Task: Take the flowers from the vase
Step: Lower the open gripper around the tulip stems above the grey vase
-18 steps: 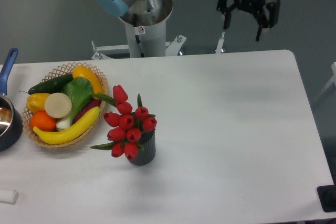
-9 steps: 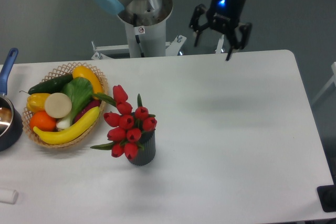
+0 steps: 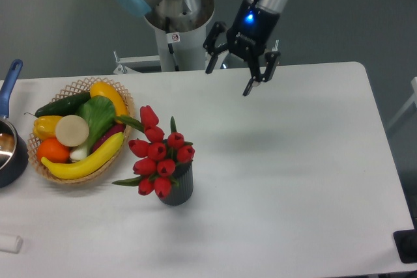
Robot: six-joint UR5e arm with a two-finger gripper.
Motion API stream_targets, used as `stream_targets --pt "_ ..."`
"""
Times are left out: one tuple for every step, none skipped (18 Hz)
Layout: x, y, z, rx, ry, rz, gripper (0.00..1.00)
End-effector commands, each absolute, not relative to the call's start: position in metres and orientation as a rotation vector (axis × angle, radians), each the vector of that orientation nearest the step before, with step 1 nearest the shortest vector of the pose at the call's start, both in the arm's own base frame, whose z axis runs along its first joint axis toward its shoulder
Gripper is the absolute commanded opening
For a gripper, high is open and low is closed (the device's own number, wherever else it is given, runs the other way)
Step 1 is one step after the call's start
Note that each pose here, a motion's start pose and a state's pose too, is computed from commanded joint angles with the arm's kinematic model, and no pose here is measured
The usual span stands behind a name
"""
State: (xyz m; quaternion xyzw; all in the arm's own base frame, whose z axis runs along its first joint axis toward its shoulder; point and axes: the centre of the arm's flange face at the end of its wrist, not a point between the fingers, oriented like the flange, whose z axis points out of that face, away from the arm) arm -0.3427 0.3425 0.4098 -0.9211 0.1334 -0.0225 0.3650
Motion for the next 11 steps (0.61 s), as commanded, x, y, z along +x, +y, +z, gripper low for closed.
stream_targets --pt "-0.344 0.349 0.406 -2.359 0.362 -0.050 1.00" --pt "-0.341 0.358 0.402 -2.347 0.386 -0.054 1.00" --pt "-0.340 0.364 0.398 -2.342 0.404 -0.055 1.00" --pt "-0.341 0.369 0.394 -2.337 0.416 -0.055 1.00" --pt "-0.340 0.374 0.391 -2.332 0.429 -0.052 1.00" --pt "-0.340 0.379 0.388 -2.324 0.440 -0.052 1.00" --pt "-0.339 0.384 0.384 -2.313 0.453 -0.056 1.00" --pt "-0.339 0.389 0.381 -2.303 0.461 -0.062 1.00" --pt "-0.340 0.392 0.377 -2.296 0.460 -0.070 1.00" --pt "-0.341 0.395 0.374 -2.291 0.445 -0.081 1.00" --pt "-0.342 0.399 0.371 -2.275 0.423 -0.093 1.00"
